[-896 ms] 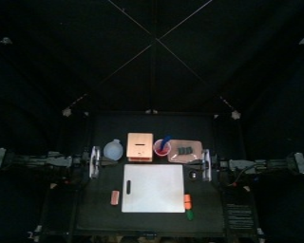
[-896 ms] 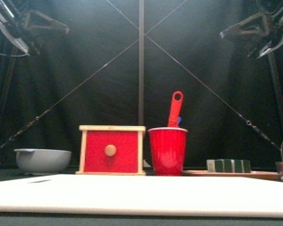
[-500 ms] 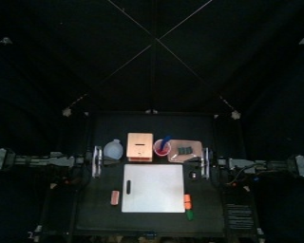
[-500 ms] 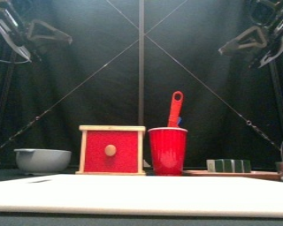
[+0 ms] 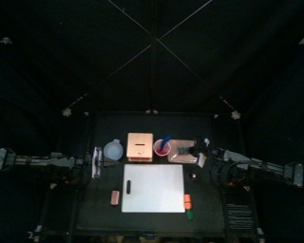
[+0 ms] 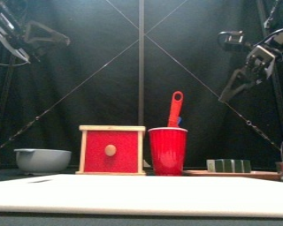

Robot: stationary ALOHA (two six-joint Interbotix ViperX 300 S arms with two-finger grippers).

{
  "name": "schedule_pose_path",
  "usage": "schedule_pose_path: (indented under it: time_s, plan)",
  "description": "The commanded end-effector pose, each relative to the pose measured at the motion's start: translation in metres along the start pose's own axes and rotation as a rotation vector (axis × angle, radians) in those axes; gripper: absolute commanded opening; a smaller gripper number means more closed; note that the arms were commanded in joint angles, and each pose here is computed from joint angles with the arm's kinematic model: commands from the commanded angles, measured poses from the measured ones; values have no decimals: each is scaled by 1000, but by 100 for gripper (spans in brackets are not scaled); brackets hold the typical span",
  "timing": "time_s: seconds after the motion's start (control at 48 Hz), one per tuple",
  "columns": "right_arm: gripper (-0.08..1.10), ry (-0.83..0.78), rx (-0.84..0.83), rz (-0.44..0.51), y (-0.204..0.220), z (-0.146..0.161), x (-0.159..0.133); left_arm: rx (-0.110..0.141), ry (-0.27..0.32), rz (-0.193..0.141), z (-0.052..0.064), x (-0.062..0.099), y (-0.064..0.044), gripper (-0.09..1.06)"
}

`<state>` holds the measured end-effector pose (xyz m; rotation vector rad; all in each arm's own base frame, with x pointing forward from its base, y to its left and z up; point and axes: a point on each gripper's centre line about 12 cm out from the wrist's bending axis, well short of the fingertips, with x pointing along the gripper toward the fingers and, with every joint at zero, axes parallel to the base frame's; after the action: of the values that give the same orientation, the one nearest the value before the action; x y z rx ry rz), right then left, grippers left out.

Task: Place sushi on board then cut the sushi with the knife then place the pieces on the plate
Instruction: Place the sushi on the board

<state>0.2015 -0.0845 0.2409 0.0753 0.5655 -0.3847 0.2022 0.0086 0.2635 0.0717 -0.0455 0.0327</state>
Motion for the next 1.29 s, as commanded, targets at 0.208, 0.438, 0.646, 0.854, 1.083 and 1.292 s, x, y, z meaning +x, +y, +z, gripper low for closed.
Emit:
schedule_pose_path:
  time_s: [0.208,0.438,0.646,0.854,1.083,1.292]
  plan:
    - [67,100,-143,-44,-7,1,19,0,-6,20,2,1,4,-2]
    - [95,207,-179,-71,-13,1,29,1,4,32,-2,0,6,-2]
    - [99,330,-188,-76,-17,-13,48,3,10,46,-3,-1,9,-2]
    - [99,419,-244,-65,-21,-26,66,3,16,50,-6,-1,10,-2]
    - [99,488,-243,-31,-37,-35,81,1,22,51,-8,-2,10,-2]
    - [99,536,-217,13,-50,-48,92,0,28,54,-10,-3,10,-2]
